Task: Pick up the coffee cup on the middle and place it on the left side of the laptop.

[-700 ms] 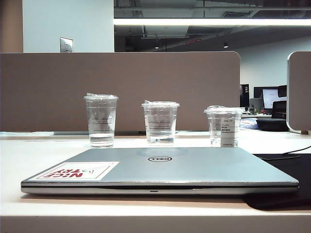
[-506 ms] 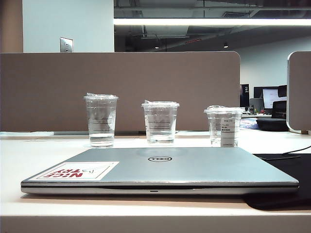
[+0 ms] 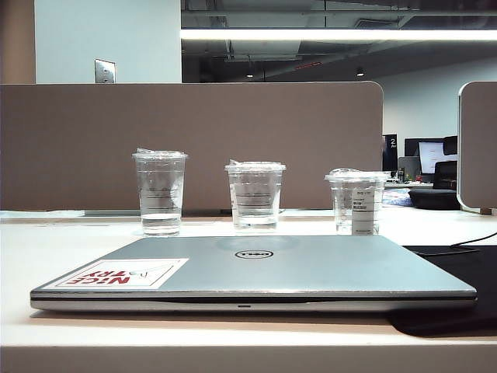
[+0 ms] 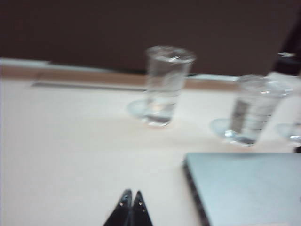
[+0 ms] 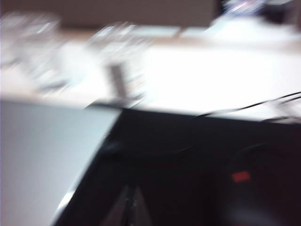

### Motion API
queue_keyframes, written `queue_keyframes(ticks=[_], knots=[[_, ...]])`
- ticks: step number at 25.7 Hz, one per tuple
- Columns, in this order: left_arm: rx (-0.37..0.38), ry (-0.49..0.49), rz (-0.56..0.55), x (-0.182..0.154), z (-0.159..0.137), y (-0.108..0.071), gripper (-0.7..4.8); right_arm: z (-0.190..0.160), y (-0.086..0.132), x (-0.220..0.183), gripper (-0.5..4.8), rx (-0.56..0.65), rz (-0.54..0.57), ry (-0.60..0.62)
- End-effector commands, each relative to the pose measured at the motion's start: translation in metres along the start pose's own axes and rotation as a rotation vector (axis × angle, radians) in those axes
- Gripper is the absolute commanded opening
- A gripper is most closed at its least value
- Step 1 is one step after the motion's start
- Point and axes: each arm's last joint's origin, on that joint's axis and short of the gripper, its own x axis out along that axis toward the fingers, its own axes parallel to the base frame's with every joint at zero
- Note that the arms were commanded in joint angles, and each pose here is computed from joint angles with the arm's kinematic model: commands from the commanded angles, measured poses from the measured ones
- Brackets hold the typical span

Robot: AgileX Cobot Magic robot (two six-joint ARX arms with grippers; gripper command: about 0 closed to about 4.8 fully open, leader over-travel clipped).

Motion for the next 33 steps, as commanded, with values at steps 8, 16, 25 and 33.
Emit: queue_keyframes(ticks=[8, 16, 25, 33], knots=[[0.018, -0.139, -0.261, 0.006, 0.017, -0.018, -0.06, -0.007, 0.031, -0.001, -0.05, -0.061, 0.293, 0.068], [0.103, -0.039, -0.328, 0.041, 0.014, -0.046, 0.8, -0.007, 0.032, -0.001, -0.05, -0.061, 0.295, 0.067], [0.122, 0.173, -0.506, 0.183, -0.001, -0.085, 4.79, -0.007, 0.032, -0.001, -0.05, -0.061, 0.294, 0.065], [0.073, 0.294, -0.518, 0.274, -0.041, -0.1, 4.79, -0.005, 0.031, -0.002, -0.05, -0.057, 0.295, 0.039]])
